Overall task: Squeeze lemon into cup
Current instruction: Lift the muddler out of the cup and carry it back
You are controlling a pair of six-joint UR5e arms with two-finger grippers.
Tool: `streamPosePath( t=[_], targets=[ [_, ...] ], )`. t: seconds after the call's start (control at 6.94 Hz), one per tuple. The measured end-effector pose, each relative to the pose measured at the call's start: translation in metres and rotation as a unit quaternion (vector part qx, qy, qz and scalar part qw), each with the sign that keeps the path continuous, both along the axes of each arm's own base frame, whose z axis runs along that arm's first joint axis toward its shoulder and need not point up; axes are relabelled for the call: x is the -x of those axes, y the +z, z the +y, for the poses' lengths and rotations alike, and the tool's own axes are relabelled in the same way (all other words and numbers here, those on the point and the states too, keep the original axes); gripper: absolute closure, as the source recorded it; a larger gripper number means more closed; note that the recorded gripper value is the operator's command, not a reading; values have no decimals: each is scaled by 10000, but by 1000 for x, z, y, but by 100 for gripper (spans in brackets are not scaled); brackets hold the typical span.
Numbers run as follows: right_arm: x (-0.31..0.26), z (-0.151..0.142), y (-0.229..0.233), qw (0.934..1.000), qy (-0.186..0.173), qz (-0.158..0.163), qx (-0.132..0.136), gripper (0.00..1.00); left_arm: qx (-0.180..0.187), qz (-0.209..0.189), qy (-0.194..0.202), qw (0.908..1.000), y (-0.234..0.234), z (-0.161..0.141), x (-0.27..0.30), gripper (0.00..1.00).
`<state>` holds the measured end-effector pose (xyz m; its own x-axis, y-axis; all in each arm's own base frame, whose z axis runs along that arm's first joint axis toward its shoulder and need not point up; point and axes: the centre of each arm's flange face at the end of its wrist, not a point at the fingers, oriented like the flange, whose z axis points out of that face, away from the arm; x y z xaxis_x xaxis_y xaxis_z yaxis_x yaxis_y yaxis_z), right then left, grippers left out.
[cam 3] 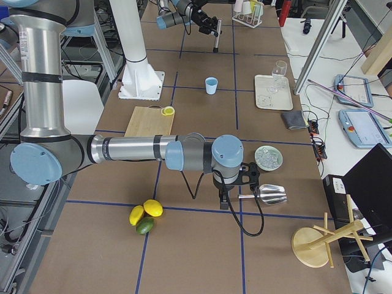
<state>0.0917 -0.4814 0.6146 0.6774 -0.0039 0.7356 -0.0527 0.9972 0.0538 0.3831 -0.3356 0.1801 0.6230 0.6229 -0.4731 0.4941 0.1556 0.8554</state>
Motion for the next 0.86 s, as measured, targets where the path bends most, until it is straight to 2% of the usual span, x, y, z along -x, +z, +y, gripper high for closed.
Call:
streamPosePath(
  t=[0.29,0.58,0.72,0.86],
  targets=[
    [0,0,0,10000,-1,3,-6,0,334,-153,205,9991,46,18,44,100],
    [-1,0,-1,10000,3,8,-22,0,789,-209,645,9946,80,37,77,100],
    [-2,0,-3,10000,13,9,-39,0,1037,-373,882,9900,88,42,92,100],
    [-2,1,-5,10000,19,12,-57,0,1356,-655,1165,9817,91,35,104,100]
  ],
)
